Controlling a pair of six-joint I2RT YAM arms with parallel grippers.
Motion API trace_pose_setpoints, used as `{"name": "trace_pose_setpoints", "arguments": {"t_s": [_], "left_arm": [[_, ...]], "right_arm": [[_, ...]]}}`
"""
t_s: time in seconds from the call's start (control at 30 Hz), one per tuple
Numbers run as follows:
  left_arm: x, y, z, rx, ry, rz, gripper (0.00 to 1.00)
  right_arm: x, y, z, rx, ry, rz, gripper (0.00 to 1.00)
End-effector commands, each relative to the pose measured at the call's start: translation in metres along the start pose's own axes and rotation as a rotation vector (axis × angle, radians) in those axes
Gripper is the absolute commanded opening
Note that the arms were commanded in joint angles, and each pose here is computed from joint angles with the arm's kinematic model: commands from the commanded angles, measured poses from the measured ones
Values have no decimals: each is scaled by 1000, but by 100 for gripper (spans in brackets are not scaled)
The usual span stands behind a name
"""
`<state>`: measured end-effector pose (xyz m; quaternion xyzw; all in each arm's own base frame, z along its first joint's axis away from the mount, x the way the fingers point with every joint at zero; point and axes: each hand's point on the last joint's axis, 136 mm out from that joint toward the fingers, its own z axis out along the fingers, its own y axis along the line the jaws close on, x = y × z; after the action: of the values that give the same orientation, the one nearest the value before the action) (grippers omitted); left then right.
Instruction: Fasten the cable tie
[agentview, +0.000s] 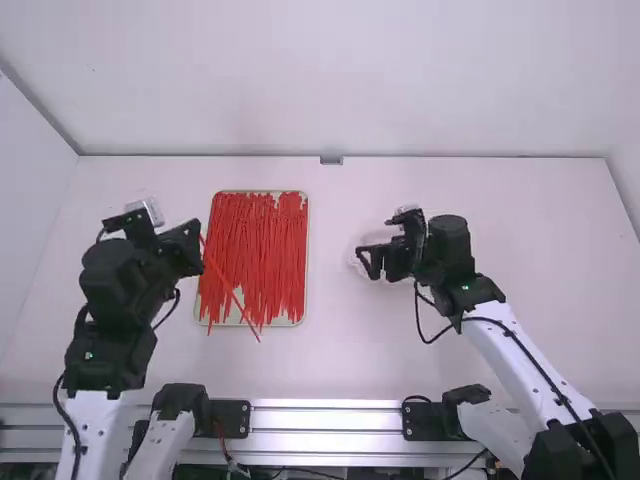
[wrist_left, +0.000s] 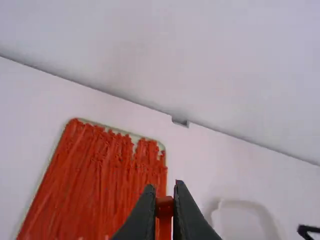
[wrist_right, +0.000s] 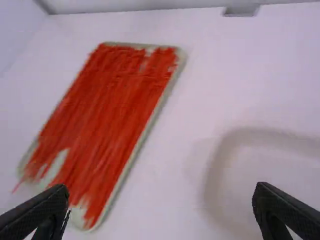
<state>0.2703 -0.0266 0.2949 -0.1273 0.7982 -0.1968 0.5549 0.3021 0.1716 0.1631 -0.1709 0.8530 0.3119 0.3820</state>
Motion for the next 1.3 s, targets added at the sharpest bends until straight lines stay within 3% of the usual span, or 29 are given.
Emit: {"name": "trace_pose_setpoints", "arguments": {"t_s": [0.0,0.23,0.57,0.87,0.97,1.27], "left_arm": [[20,-10,4,96,52,-30,1],[35,-37,15,309,89,-79,2],[16,-77,26,488,41,-107,1],[23,-110,39,594,65,-106,1],[28,-114,48,589,69,-108,1],[26,-129,58,642,60,-138,1]], "right_arm": [[-13,42,-7,-229,-13,-48,98],[-21,82,-22,-472,-40,-96,98],[-13,128,-18,-584,-20,-168,98],[-14,168,-20,-677,-63,-276,98],[-20,173,-21,-681,-93,-288,98],[-35,159,2,-461,-158,-212,98]]}}
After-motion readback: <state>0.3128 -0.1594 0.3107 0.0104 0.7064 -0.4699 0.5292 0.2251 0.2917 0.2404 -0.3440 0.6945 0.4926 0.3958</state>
